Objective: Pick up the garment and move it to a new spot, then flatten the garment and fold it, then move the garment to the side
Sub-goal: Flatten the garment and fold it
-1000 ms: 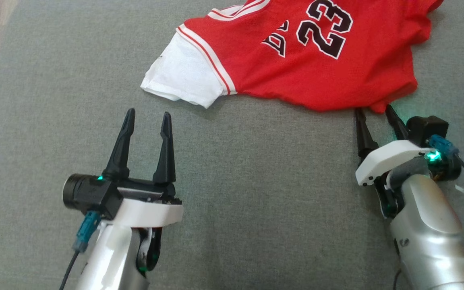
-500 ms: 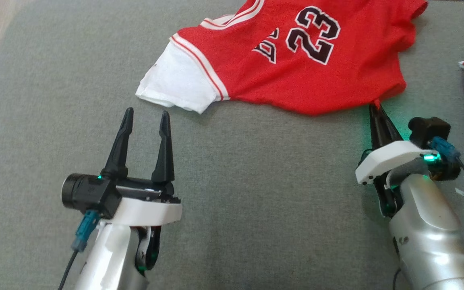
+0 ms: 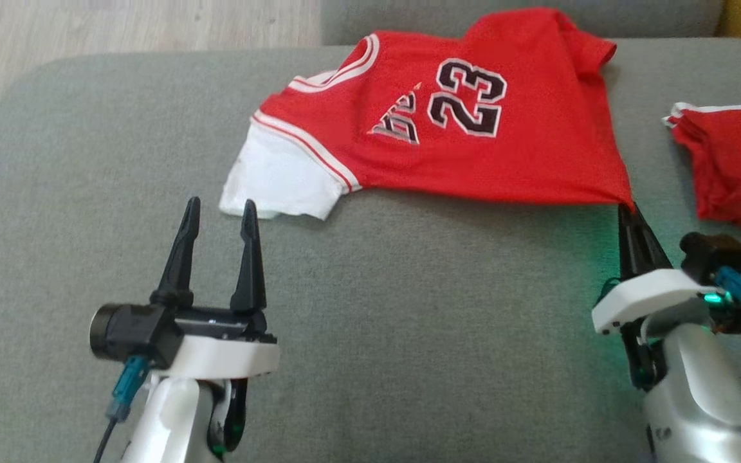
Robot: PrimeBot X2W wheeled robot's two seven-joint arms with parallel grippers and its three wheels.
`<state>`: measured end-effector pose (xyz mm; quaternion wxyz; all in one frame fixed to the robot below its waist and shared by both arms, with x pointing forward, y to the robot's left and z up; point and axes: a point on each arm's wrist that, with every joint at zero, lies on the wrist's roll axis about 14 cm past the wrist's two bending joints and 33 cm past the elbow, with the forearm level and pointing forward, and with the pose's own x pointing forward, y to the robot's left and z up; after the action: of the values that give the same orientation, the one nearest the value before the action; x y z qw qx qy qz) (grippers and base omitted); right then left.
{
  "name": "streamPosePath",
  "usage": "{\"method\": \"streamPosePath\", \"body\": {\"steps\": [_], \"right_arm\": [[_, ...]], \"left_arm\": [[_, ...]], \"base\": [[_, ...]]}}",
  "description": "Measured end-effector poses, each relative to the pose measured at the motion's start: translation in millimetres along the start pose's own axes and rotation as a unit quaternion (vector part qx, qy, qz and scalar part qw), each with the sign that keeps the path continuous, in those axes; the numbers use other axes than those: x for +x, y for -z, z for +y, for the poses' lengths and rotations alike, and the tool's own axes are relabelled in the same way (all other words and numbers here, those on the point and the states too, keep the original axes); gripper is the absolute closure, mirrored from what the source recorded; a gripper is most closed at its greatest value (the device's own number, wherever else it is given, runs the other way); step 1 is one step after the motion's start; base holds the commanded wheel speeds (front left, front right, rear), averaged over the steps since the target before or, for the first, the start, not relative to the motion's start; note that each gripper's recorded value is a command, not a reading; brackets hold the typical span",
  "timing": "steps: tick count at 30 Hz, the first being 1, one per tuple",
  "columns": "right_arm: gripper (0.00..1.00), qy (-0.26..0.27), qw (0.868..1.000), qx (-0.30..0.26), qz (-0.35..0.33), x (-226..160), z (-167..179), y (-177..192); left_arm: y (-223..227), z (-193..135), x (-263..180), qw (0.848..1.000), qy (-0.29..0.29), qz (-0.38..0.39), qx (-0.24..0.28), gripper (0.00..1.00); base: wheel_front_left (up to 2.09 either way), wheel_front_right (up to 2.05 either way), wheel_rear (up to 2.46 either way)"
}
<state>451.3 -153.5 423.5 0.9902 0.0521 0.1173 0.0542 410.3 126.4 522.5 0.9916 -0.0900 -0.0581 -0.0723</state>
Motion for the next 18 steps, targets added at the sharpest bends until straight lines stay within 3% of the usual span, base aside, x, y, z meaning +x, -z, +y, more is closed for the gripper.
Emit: {"method": "streamPosePath", "body": {"steps": [13,14,15,18], "right_arm": [[1.00,0.071,0.997,-0.024,0.025,-54,-49,-5],[0.64,0.081,0.996,-0.026,0.028,-57,-55,-5],[0.00,0.089,0.995,-0.031,0.032,-59,-60,-5],[0.00,0.114,0.993,-0.024,0.013,-63,-76,-17]], "left_arm": [[-6,-10,-3,1.000,0.011,-0.009,-0.005,0.00],[-6,-11,-3,1.000,0.013,-0.009,-0.006,0.00],[-5,-11,-3,1.000,0.014,-0.008,-0.006,0.00],[-3,-13,-2,1.000,0.016,-0.006,-0.007,0.00]], "base": [[0.00,0.00,0.00],[0.00,0.00,0.00],[0.00,0.00,0.00],[0.00,0.00,0.00]]}}
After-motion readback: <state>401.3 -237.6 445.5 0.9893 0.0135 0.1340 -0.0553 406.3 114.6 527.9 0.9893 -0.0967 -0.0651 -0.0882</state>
